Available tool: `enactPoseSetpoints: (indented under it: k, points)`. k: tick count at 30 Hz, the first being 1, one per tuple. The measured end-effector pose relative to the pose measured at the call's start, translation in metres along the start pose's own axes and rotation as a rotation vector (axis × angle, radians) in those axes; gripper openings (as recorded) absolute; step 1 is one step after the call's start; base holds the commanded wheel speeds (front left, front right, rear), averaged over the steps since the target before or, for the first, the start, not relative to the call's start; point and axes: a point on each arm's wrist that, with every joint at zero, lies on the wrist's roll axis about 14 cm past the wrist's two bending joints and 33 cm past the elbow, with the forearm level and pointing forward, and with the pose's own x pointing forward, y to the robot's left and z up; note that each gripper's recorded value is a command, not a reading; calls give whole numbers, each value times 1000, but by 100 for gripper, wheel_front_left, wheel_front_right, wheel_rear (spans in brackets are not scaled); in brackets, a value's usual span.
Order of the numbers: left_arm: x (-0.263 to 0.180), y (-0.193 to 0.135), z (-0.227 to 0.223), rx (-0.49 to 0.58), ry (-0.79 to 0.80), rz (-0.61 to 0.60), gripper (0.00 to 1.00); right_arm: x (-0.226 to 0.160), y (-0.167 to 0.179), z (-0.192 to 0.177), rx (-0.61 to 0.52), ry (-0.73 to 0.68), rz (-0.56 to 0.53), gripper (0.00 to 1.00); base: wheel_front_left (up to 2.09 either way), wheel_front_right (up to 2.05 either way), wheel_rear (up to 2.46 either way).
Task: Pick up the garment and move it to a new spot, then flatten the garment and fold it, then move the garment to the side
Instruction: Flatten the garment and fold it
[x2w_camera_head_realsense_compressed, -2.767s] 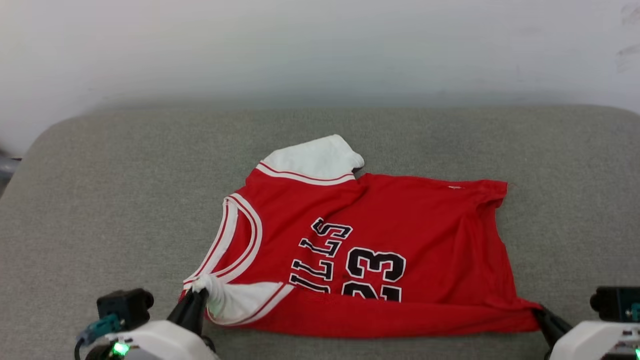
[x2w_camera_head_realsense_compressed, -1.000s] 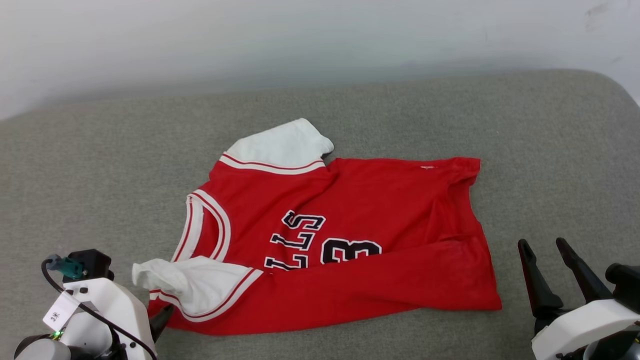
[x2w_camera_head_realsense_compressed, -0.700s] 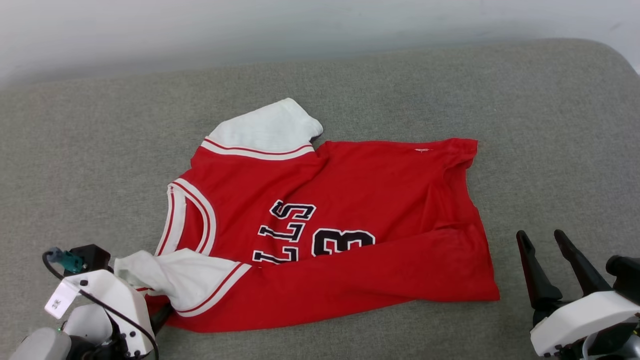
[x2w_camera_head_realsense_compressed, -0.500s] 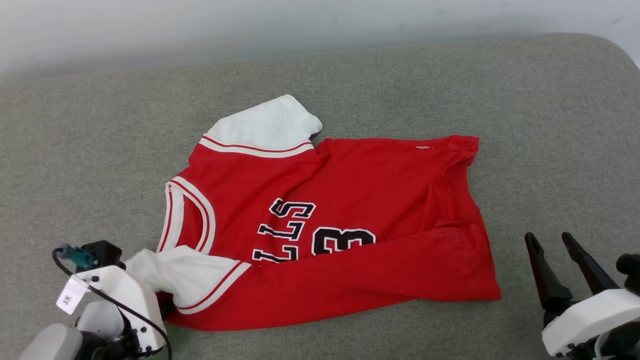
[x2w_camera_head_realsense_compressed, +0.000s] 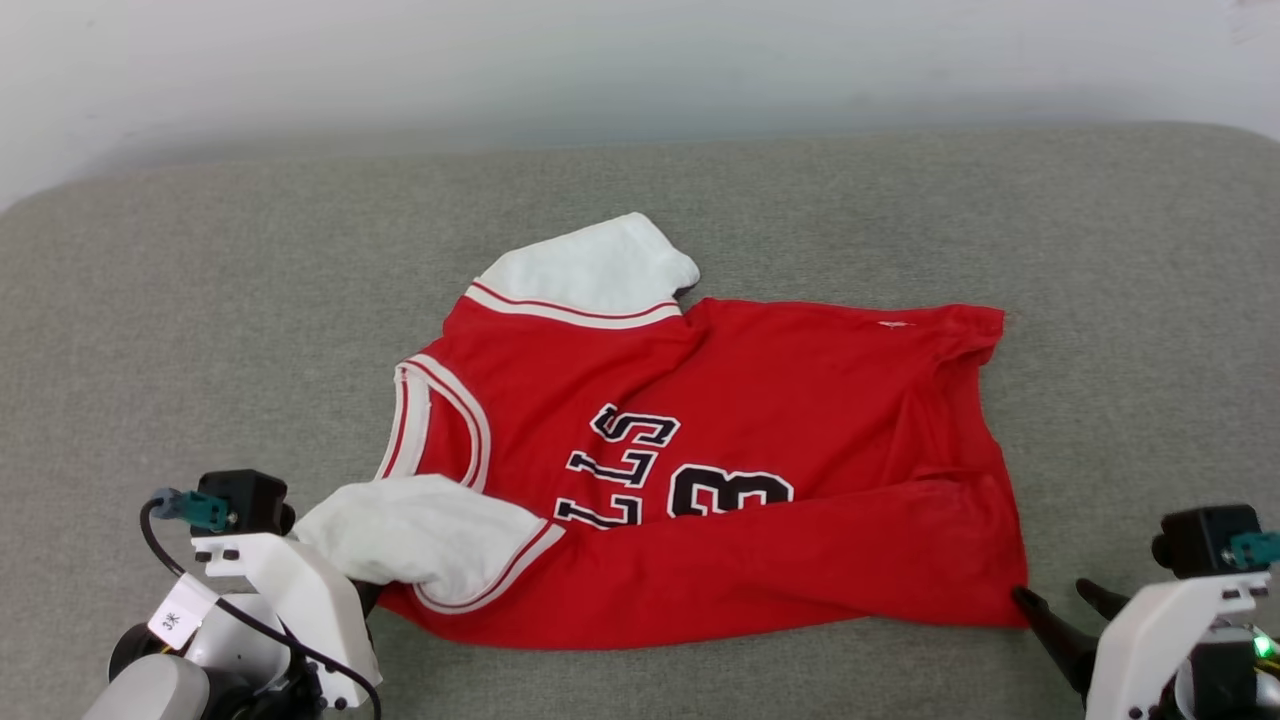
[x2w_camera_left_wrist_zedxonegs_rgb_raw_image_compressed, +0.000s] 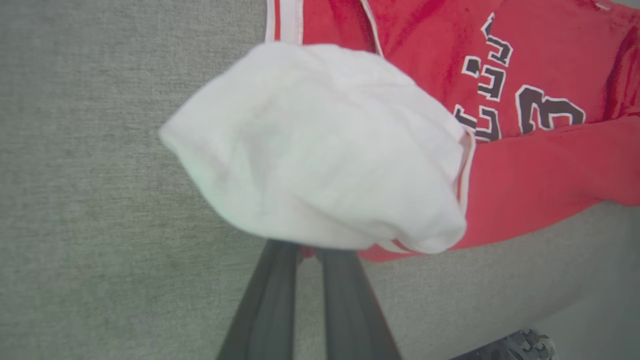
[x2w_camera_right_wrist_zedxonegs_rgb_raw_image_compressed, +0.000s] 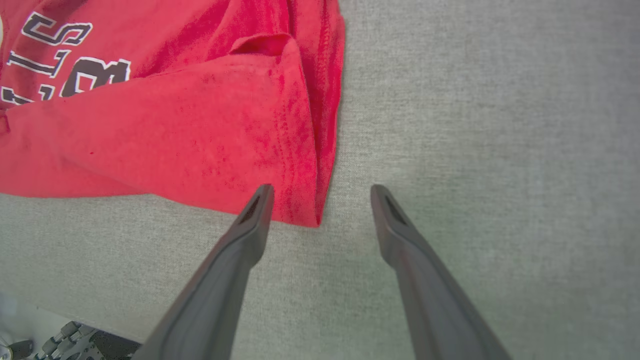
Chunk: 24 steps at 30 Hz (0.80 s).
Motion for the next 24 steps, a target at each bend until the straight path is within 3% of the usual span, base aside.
enactPoseSetpoints:
  k: [13, 14, 15, 16, 24]
  points:
    - [5, -1, 5, 0, -37, 7, 0, 56, 26, -31, -21, 268, 102, 100, 0, 0, 0]
    - [6, 0, 5, -4, -39, 11, 0, 58, 26, -32, -19, 280, 108, 57, 0, 0, 0]
    - [7, 1, 5, -8, -44, 16, 0, 59, 27, -32, -14, 284, 112, 5, 0, 0, 0]
    - [7, 2, 5, -9, -46, 16, 0, 60, 27, -31, -7, 284, 116, 0, 0, 0, 0]
    - [-6, 2, 9, -17, -103, 28, 0, 49, 30, -8, -20, 177, 134, 0, 0, 0, 0]
